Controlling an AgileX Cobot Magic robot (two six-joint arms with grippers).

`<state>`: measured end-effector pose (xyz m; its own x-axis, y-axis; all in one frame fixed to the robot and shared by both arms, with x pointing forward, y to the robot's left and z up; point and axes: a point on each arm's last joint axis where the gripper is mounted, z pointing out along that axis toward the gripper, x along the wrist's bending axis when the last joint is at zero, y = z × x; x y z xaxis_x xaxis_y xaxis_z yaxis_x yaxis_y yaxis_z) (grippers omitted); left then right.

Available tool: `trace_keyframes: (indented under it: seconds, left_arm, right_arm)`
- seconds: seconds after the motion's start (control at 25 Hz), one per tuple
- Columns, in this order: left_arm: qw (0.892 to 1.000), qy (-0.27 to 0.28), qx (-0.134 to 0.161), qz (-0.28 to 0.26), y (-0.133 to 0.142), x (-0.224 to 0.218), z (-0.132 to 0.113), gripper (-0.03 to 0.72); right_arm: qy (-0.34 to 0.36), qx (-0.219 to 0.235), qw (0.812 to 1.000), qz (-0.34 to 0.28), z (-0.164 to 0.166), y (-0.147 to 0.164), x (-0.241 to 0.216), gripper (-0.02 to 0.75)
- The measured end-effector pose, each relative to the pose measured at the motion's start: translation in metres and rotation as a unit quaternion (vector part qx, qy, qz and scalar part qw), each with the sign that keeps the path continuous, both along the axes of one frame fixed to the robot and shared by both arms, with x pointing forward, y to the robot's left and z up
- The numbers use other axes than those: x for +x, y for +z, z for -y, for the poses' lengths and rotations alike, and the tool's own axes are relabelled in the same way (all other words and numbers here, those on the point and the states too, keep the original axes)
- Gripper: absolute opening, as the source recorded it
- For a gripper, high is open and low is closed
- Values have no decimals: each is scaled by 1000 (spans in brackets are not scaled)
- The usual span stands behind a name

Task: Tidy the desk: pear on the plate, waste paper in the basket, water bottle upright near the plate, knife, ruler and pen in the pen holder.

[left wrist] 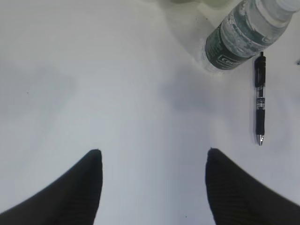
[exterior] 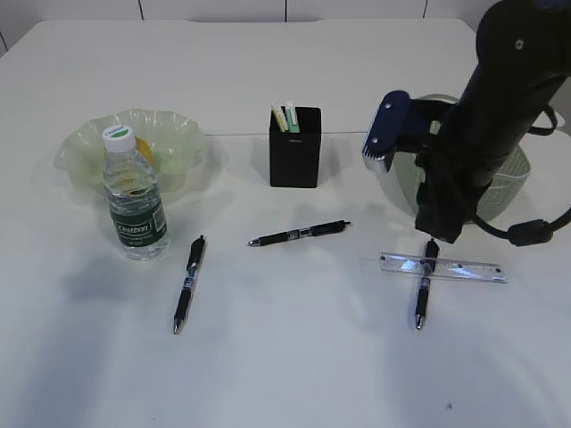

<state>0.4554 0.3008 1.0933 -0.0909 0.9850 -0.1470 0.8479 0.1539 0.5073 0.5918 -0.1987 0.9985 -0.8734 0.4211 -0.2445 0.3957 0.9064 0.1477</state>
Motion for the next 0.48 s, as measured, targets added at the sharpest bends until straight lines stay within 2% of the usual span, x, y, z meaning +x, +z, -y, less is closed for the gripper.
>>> trace_keyframes:
  seconds: [0.16,0.32,0.48]
  left_arm:
    - [1000,0,12,5,0,1,-2,482]
    - [1000,-1,27,7,0,2,-4,480]
    - [1000,-2,26,-14,-9,9,-4,475]
  right_arm:
    - [67,-8,998,-11,-5,-22,8,247]
    - [96,-9,995,-20,-9,-41,16,248]
    - [112,-11,993,-32,-13,-58,28,301]
